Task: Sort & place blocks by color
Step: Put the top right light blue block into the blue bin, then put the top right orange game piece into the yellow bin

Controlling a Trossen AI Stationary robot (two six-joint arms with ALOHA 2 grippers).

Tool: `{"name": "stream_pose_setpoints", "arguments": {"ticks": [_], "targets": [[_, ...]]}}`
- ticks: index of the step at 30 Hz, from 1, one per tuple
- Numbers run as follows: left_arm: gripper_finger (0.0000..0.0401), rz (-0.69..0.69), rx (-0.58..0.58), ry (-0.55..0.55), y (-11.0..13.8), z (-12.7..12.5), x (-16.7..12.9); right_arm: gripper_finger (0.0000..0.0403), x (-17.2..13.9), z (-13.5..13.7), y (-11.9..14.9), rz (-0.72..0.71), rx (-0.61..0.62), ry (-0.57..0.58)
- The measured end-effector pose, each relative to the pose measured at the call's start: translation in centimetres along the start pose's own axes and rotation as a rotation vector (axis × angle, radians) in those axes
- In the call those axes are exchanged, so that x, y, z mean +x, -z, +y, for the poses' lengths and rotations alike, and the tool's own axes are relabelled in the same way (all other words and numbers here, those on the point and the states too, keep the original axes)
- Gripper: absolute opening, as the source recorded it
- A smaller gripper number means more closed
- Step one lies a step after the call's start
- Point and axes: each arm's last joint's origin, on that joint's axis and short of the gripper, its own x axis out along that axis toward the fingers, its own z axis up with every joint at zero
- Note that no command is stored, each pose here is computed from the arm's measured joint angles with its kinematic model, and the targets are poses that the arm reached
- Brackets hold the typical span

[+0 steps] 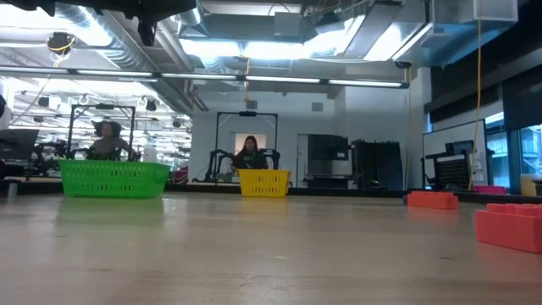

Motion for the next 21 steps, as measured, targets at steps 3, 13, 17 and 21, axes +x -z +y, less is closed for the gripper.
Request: {"name": "stream_pose_setpoints", "arguments": {"ticks": [3,13,17,21], "targets": [[0.0,0.0,0.0,0.0,0.0,0.0,0.0,0.0144,0.62,0.24,-0.18,0.006,-0.012,0.008],[0.0,-0.001,0.0,0.0,-0.01,0.0,0.0,0.0189,1.04,0.4,-0.27,0.016,-0.011,0.009],[0.0,-0.001,0.0,0.0,-0.01,0.0,0.0,0.0195,1.04,0.39,-0.28,0.016,-0.01,0.009],[0.0,-0.001,0.0,0.0,-0.01,0.0,0.0,0.0199,1.04,0.43,-0.23,0.037,-0.007,-0.007]]}}
